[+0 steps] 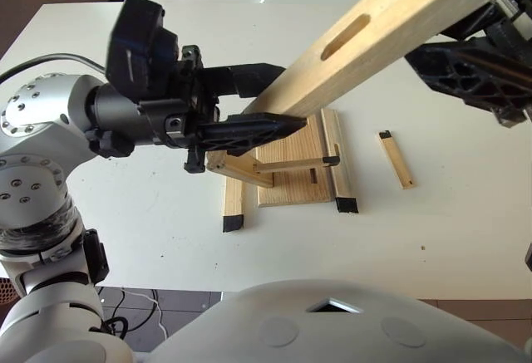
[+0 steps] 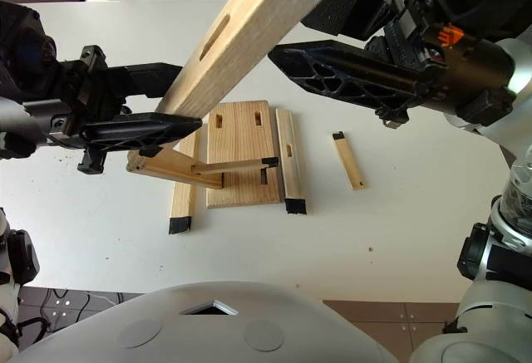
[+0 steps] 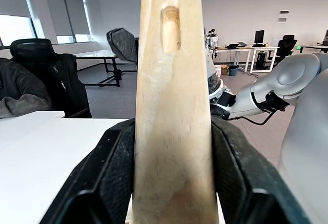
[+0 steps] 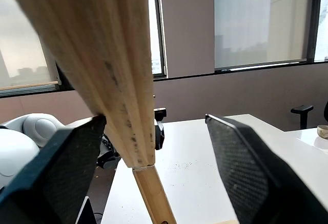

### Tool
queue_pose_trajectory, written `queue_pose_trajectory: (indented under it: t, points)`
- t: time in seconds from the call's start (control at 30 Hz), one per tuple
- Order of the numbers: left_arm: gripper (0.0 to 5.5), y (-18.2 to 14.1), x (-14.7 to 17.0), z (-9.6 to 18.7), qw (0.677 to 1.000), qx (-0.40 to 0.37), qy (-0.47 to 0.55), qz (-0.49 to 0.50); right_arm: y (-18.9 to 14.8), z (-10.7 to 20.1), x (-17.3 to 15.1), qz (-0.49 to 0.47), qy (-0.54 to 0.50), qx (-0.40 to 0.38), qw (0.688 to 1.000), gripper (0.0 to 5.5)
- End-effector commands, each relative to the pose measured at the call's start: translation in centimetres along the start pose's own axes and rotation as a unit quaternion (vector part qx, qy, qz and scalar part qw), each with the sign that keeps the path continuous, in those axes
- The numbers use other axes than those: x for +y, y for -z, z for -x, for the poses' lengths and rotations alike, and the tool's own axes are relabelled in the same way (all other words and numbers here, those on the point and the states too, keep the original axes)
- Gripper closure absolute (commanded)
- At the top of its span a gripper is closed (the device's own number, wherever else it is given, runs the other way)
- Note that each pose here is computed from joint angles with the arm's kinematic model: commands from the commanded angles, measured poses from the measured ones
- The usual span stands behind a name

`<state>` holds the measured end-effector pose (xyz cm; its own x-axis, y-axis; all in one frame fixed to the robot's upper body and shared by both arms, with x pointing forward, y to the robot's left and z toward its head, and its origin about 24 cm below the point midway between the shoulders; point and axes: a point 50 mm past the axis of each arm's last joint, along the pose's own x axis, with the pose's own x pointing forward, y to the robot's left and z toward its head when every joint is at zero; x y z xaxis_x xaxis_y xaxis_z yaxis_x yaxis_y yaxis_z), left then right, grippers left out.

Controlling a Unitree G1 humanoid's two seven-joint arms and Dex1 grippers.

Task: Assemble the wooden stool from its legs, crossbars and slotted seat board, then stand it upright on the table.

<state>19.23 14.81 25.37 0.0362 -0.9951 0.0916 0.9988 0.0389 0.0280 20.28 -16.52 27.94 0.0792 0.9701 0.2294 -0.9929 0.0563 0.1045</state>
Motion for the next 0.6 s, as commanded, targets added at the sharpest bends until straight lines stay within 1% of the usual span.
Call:
queue_pose_trajectory:
  t: [0.03,0.37,0.6]
  points:
    - [3.50,0.1,-0.1,-0.1,1.000,0.011,0.006,-0.001,0.2,-0.6,0.4,0.000,-0.022,0.028,0.999,1.91]
    - [3.50,0.6,-0.1,-0.4,1.000,0.023,0.016,-0.001,1.7,-1.9,0.1,0.009,-0.046,0.075,0.996,1.91]
    - [3.50,1.1,-0.2,-0.4,0.999,0.033,0.016,-0.003,1.8,-2.3,0.0,0.007,-0.065,0.085,0.994,1.91]
